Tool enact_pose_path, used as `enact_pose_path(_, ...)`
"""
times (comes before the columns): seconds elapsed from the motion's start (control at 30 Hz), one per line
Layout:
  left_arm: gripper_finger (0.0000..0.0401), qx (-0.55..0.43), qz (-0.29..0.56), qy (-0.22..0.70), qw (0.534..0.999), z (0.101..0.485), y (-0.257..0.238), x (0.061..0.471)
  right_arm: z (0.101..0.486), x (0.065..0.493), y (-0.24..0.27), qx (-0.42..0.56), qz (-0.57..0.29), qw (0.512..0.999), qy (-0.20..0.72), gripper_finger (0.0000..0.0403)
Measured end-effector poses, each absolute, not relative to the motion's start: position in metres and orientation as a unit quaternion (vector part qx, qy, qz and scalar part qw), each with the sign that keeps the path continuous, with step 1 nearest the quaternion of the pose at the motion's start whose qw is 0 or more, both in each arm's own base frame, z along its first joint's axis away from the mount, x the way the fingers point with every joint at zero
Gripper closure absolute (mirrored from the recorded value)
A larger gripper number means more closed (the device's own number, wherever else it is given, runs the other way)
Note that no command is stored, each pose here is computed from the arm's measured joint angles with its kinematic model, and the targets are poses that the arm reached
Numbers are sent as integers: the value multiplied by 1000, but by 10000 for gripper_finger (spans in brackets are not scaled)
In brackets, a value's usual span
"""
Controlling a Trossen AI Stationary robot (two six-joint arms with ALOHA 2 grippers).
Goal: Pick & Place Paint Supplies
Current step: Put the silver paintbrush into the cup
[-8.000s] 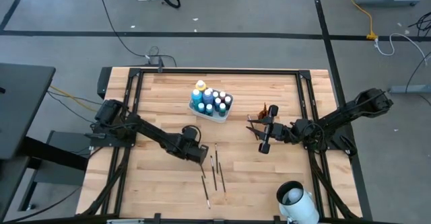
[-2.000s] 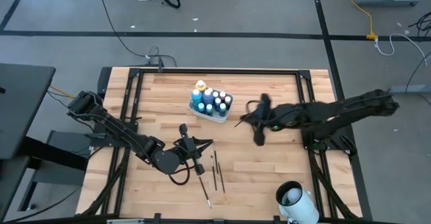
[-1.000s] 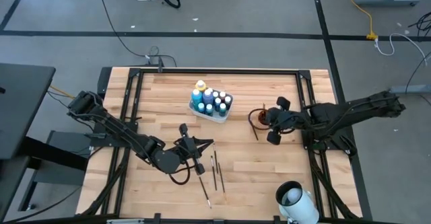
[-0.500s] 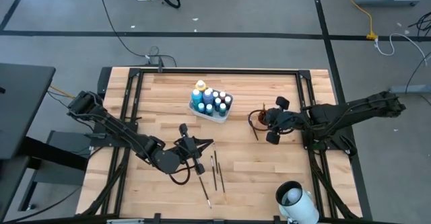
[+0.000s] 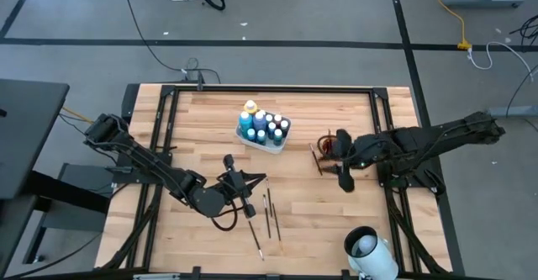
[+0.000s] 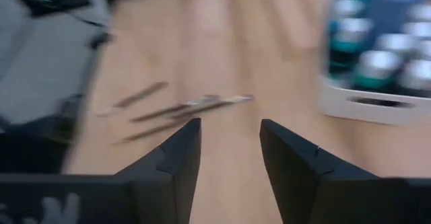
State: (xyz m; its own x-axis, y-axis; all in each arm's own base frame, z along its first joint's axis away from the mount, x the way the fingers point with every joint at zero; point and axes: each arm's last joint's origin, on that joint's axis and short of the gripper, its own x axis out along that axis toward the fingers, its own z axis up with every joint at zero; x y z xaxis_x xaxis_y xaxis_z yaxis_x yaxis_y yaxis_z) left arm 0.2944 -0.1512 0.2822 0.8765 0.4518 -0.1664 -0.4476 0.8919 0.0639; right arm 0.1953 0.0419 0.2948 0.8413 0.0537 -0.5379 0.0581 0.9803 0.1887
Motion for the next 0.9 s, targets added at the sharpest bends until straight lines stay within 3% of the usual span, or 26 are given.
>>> enact_pose_path(0.23,378,13,232,90,968,282,-151,294,268,214,86,133,57,927,345,249)
enact_pose_path(0.63,379,21,236,111,965,276,-150,293,191,239,120,143,53,835,529,249)
enact_pose_path(0.9,379,22,236,114,965,275,-150,292,175,231,104,133,-23,785,604,249)
